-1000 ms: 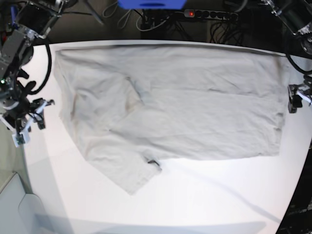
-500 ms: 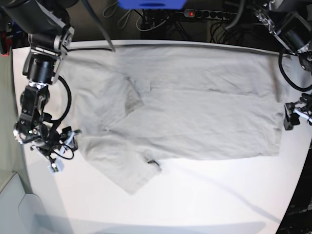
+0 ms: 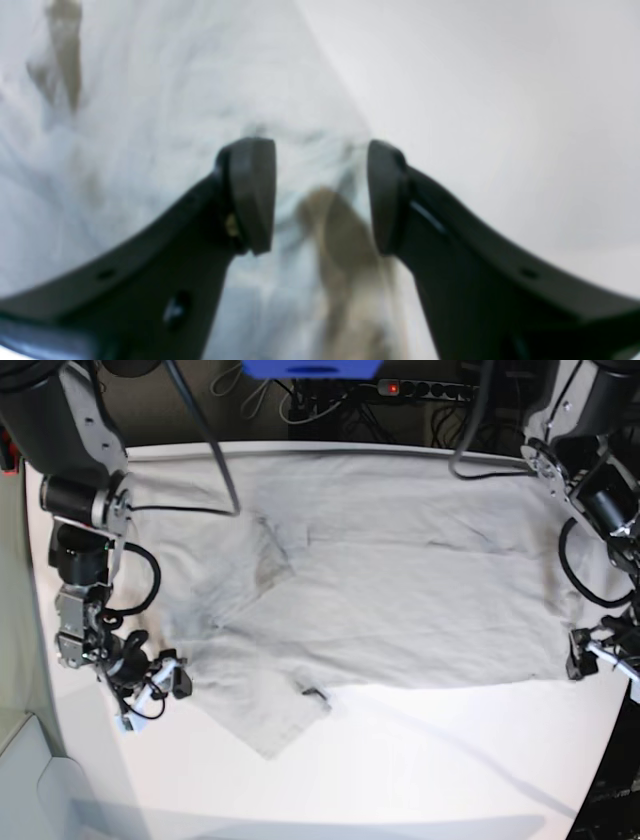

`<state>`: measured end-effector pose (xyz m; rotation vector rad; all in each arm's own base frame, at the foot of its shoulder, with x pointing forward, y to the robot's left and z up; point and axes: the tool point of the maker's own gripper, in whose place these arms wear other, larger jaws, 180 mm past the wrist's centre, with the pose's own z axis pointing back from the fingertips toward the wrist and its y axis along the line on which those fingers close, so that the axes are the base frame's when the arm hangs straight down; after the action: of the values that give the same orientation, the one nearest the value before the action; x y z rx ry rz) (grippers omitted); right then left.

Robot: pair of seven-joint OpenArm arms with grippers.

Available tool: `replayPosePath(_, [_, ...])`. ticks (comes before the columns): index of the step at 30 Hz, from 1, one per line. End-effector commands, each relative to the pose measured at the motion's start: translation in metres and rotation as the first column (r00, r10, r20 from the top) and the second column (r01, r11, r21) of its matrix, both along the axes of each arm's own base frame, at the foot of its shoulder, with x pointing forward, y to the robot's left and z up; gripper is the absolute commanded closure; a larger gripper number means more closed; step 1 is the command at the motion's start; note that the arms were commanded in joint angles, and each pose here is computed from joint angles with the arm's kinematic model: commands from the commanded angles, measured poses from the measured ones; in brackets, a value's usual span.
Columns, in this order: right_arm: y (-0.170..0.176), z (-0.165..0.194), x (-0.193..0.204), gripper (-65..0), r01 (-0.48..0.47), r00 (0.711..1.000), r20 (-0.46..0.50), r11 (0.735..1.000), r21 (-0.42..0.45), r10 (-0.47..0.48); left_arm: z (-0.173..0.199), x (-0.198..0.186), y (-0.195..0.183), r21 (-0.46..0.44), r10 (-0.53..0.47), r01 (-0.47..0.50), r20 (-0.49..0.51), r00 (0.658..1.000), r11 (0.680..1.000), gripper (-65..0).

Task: Layout the t-shirt on the table in an organized manner, then fold the t-shirt properly
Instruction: 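Move both grippers down to the t-shirt's hem side edges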

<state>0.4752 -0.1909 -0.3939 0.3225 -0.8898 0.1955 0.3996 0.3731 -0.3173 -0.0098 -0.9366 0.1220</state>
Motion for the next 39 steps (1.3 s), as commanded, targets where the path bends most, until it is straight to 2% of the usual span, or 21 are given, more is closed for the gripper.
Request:
replayPosePath(1, [-0.012, 0.027, 0.019, -30.2, 0.027, 0.996, 0.081, 1.0, 0.013, -0.028, 0.022, 0.009, 0.009, 0.021, 0.006, -0.007, 0.06, 0.998, 1.0, -64.1])
replayPosePath(6, [-0.025, 0.025, 0.018, -30.2, 0.058, 0.993, 0.104, 0.998, 0.035, -0.062, 0.019, 0.009, 0.006, 0.016, 0.001, -0.002, 0.059, 0.998, 1.0, -64.1])
replayPosePath(12, [-0.027, 0.009, 0.006, -30.2, 0.062, 0.996, 0.07, 0.998, 0.028, -0.063, 0.019, 0.008, 0.007, 0.017, 0.003, -0.004, 0.059, 0.998, 1.0, -64.1])
replayPosePath(14, [-0.016, 0.006, 0.005, -30.2, 0.037, 0.997, 0.063, 0.999, 0.026, -0.039, 0.02, 0.008, 0.007, 0.019, 0.004, -0.005, 0.06, 0.998, 1.0, -64.1])
replayPosePath(19, [0.007, -0.015, -0.009, -30.1, -0.076, 0.997, 0.007, 0.996, -0.049, 0.077, 0.012, 0.001, 0.008, 0.019, 0.005, -0.006, 0.039, 0.999, 1.0, -64.1])
replayPosePath(24, [0.013, -0.031, -0.023, -29.4, -0.111, 0.993, -0.034, 0.992, -0.067, 0.109, 0.007, -0.005, 0.009, 0.02, 0.008, -0.009, 0.025, 1.0, 1.0, -64.1])
replayPosePath(27, [0.013, -0.032, -0.023, -24.4, -0.112, 0.993, -0.036, 0.991, -0.068, 0.11, 0.006, -0.006, 0.011, 0.023, 0.01, -0.01, 0.024, 1.0, 1.0, -64.1])
replayPosePath(34, [0.009, -0.029, -0.022, -3.1, -0.104, 0.994, -0.029, 0.992, -0.071, 0.103, 0.005, -0.006, 0.011, 0.023, 0.007, -0.007, 0.019, 1.0, 1.0, -64.3])
replayPosePath(36, [0.008, -0.029, -0.022, 0.0, -0.103, 0.994, -0.029, 0.992, -0.072, 0.102, 0.005, -0.006, 0.013, 0.028, 0.008, -0.009, 0.015, 1.0, 1.0, -64.3])
replayPosePath(39, [0.008, -0.029, -0.022, 0.0, -0.105, 0.994, -0.03, 0.992, -0.073, 0.103, 0.022, 0.008, 0.013, 0.047, -0.003, 0.0, 0.076, 0.997, 0.999, -64.3])
